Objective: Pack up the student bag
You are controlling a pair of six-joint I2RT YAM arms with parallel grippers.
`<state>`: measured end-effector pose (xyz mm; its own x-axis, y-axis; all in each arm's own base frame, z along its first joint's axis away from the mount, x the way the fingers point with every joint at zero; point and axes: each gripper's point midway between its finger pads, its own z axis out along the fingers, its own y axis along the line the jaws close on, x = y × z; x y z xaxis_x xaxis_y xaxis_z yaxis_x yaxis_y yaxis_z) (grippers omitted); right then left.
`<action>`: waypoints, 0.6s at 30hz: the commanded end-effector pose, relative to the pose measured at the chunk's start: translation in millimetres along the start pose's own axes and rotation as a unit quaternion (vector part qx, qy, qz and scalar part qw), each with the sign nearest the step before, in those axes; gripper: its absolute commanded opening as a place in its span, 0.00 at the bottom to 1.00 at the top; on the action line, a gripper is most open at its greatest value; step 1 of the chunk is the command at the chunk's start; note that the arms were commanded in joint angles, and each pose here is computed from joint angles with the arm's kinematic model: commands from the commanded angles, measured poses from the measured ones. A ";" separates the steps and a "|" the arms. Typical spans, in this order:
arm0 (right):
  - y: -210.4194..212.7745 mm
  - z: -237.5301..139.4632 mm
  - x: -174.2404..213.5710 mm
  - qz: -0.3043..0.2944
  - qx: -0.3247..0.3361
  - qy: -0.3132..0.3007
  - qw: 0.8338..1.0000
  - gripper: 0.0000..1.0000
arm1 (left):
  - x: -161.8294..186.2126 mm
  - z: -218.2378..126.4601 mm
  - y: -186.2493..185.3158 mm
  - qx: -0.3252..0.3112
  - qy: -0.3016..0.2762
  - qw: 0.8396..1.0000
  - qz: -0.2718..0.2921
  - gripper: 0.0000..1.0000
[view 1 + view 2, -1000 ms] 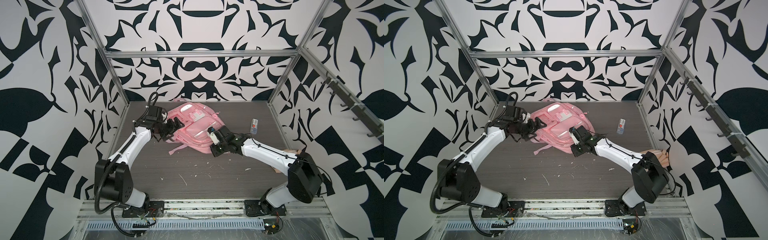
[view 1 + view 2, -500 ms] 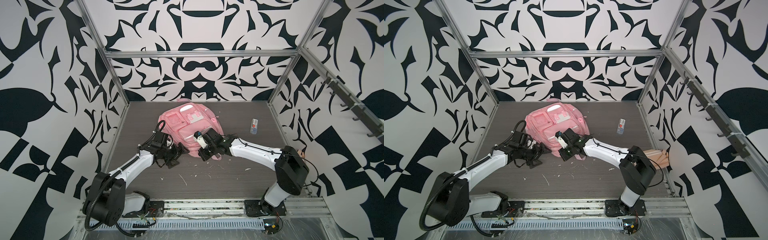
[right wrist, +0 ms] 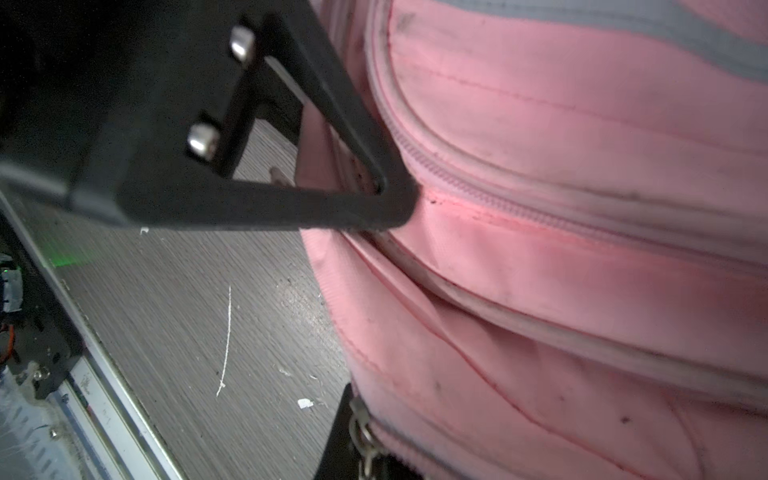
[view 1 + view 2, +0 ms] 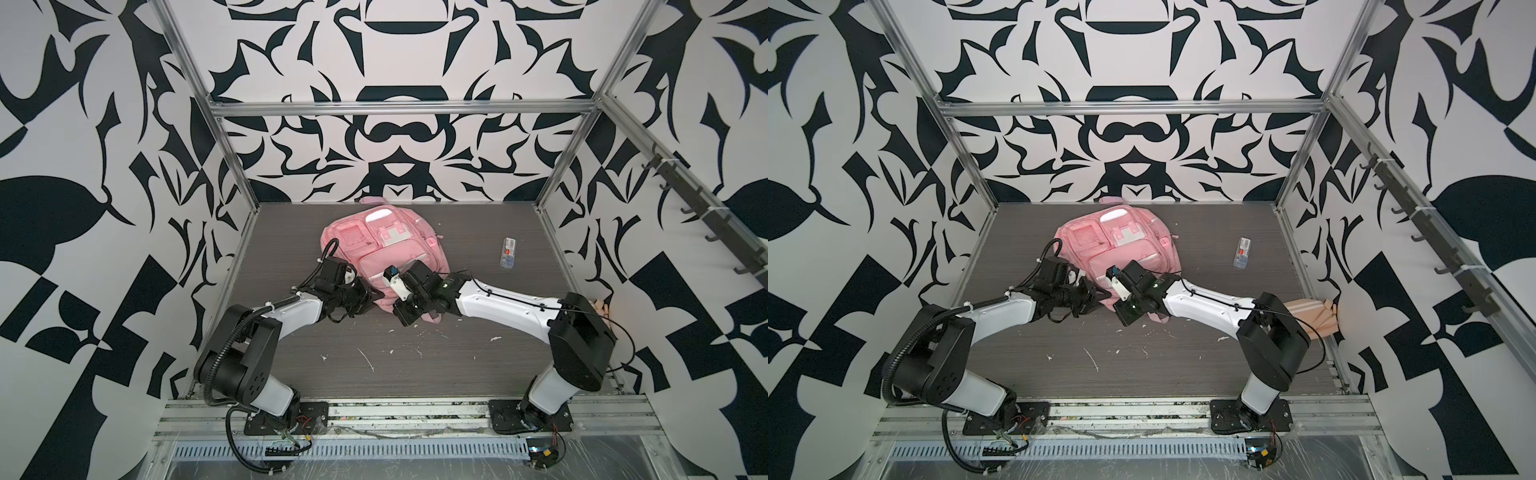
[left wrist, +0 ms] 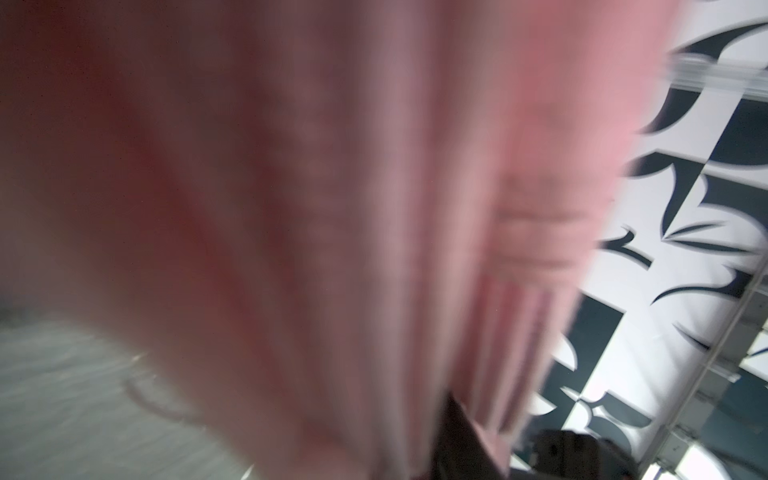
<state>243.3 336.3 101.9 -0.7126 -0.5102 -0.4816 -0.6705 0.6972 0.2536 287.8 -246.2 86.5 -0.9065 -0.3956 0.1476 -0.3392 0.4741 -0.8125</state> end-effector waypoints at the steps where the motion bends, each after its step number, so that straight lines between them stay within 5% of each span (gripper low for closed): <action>1: 12.6 -15.3 -14.2 -0.010 -0.009 -0.033 0.999 0.00 | -11.4 -2.1 -17.5 0.019 -0.021 0.999 0.024 0.03; 7: -30.8 -27.4 20.8 -0.024 0.093 0.023 0.995 0.00 | -30.0 -15.5 2.1 -0.019 -0.036 0.999 0.001 0.00; 18: -93.4 -66.5 76.2 -0.018 0.183 0.118 0.976 0.00 | -51.3 -31.7 15.2 -0.081 -0.070 0.994 0.030 0.00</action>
<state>253.1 273.3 106.8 -0.6836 -0.5669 -0.4597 -0.6630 0.7456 0.0666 297.4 -233.0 100.3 -0.9232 -0.3605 0.1335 -0.3176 0.5196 -0.7932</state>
